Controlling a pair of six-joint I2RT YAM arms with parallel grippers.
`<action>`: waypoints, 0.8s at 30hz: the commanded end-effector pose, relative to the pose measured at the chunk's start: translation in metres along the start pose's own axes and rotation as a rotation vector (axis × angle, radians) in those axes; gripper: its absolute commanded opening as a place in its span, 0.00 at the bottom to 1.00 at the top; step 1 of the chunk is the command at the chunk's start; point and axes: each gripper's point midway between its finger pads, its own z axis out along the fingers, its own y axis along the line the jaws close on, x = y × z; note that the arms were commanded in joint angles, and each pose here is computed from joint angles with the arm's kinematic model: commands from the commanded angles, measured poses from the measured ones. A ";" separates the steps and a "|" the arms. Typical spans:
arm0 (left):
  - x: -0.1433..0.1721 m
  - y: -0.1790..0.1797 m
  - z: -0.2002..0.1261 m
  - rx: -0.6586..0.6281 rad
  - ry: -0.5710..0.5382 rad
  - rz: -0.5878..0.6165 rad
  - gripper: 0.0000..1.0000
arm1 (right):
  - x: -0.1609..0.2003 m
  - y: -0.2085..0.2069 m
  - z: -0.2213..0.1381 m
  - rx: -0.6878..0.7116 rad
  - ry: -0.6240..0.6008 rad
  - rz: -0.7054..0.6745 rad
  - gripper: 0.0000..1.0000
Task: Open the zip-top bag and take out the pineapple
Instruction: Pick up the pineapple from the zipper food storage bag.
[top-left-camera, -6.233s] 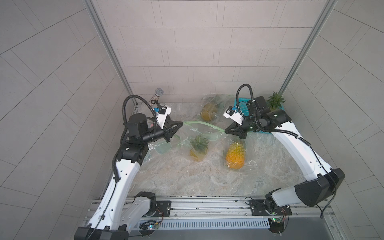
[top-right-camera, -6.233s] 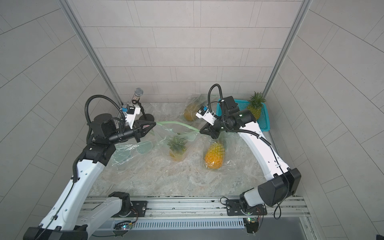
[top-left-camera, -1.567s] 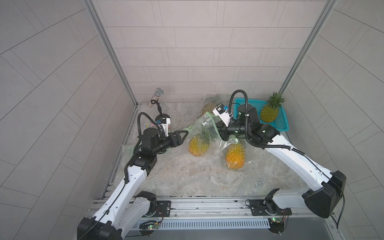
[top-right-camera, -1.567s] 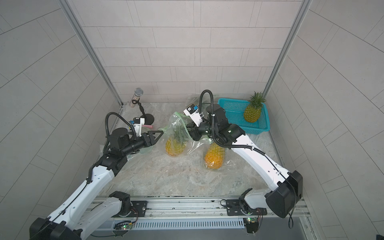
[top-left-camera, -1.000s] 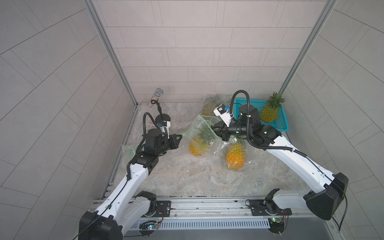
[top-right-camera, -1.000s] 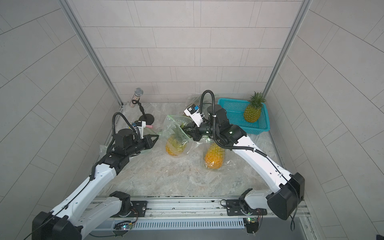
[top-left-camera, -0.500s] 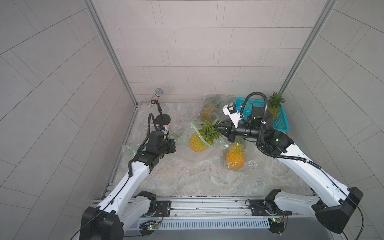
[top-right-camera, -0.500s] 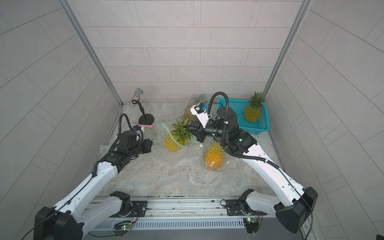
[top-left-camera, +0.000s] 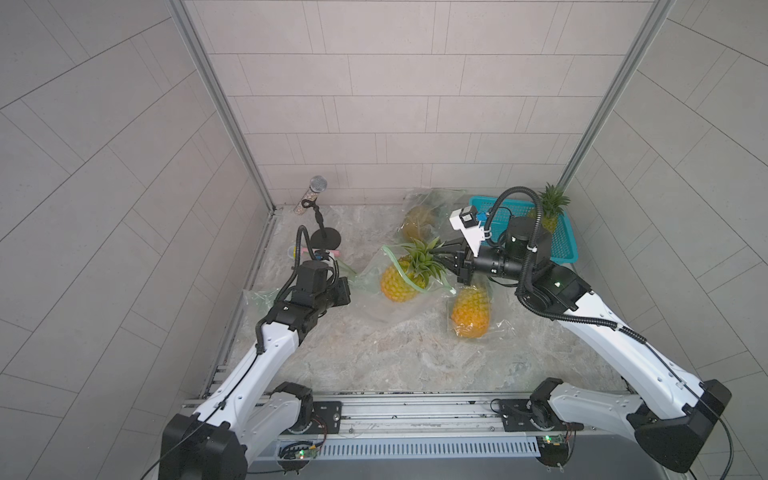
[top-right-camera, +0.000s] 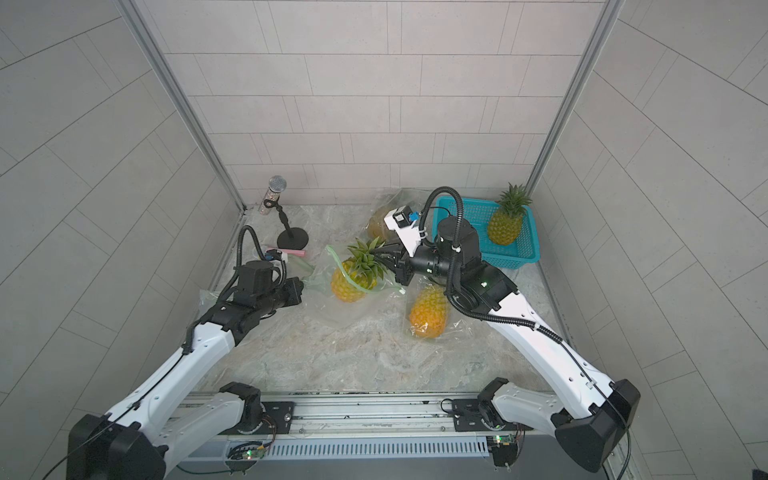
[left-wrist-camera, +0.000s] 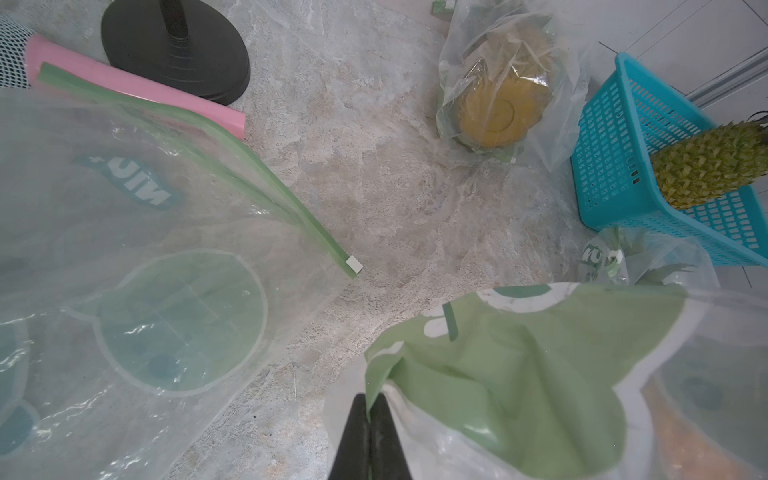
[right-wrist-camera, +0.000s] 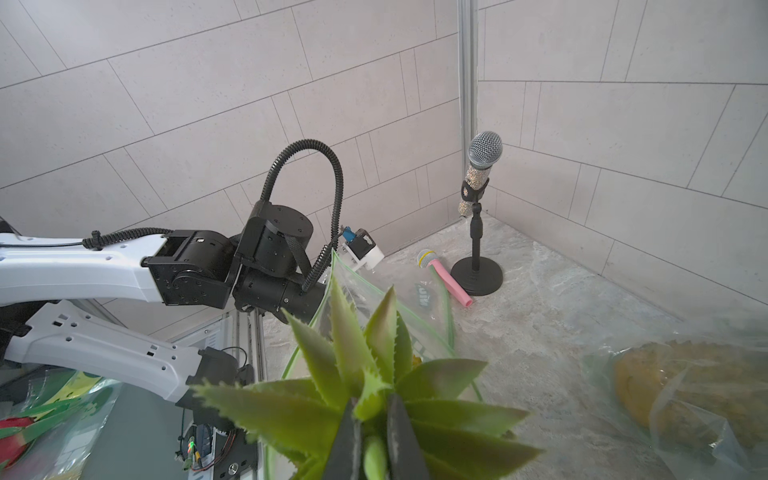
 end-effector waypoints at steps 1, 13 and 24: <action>-0.011 0.003 -0.007 -0.036 -0.041 0.018 0.00 | -0.048 0.016 -0.025 0.004 -0.182 -0.073 0.00; -0.010 0.016 -0.009 -0.103 -0.050 0.042 0.00 | -0.067 0.015 -0.054 0.071 -0.301 -0.072 0.00; -0.012 0.019 -0.011 -0.121 -0.066 0.043 0.00 | -0.071 0.004 -0.071 0.171 -0.337 -0.067 0.00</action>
